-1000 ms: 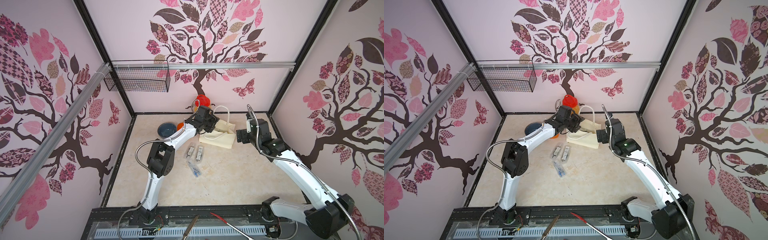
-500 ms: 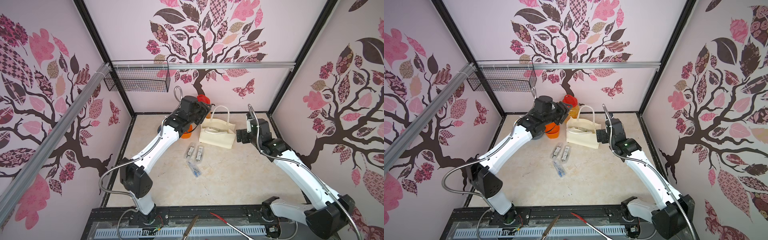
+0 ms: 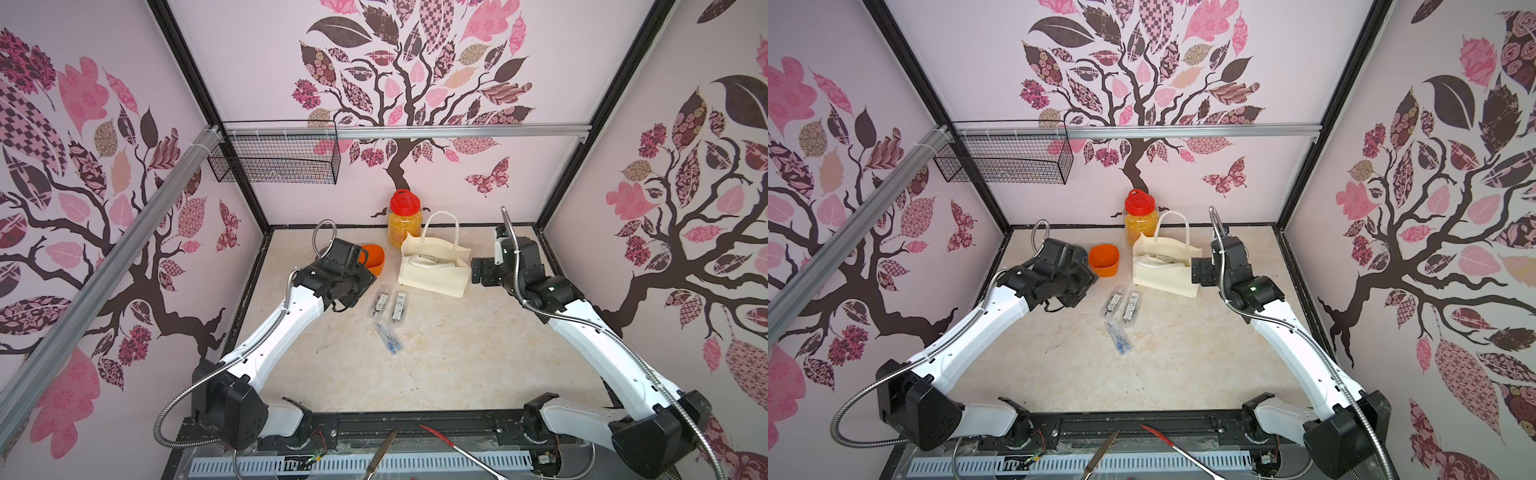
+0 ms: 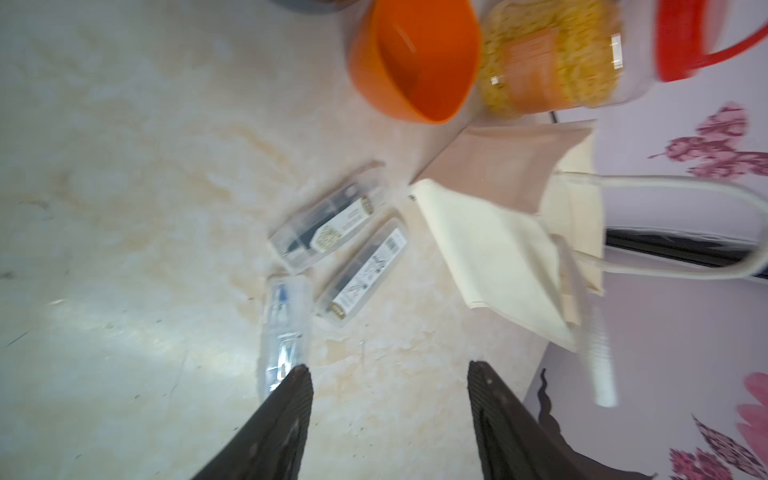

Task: Put the compass set into the canvas bag
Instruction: Pick up the compass set at the center of the board.

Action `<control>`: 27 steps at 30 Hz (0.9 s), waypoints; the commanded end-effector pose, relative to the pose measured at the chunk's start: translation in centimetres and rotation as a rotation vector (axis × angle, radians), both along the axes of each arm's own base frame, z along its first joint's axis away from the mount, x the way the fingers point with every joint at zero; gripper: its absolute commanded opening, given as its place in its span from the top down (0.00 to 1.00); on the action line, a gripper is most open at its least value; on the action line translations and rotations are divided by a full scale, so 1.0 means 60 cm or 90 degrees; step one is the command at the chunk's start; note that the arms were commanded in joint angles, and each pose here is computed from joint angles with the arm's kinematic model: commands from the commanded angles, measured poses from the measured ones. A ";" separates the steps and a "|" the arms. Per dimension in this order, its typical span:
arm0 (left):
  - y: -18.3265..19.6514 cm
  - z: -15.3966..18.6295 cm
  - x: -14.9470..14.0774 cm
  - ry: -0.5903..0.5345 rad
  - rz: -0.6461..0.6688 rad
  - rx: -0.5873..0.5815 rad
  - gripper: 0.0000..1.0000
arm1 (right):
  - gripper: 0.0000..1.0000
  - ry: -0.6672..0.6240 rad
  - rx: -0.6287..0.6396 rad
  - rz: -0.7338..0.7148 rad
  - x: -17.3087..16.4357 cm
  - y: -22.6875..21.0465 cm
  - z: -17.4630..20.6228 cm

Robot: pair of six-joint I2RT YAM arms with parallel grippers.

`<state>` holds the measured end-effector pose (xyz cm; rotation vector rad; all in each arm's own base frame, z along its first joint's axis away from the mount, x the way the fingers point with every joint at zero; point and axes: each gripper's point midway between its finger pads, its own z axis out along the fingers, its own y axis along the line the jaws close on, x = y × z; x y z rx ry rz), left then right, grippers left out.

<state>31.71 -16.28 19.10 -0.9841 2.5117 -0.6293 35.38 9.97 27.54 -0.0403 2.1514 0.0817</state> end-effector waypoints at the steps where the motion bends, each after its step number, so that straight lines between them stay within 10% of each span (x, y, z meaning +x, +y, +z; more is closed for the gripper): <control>1: 0.007 -0.034 -0.036 0.055 0.002 0.016 0.36 | 0.04 -0.020 0.033 0.000 -0.009 0.002 0.026; 10: -0.035 -0.143 -0.086 0.212 -0.035 0.069 0.35 | 0.04 -0.012 0.025 0.003 -0.007 0.003 0.018; 27: -0.084 -0.223 -0.097 0.295 -0.076 0.075 0.33 | 0.01 -0.003 -0.016 0.001 -0.008 -0.006 -0.010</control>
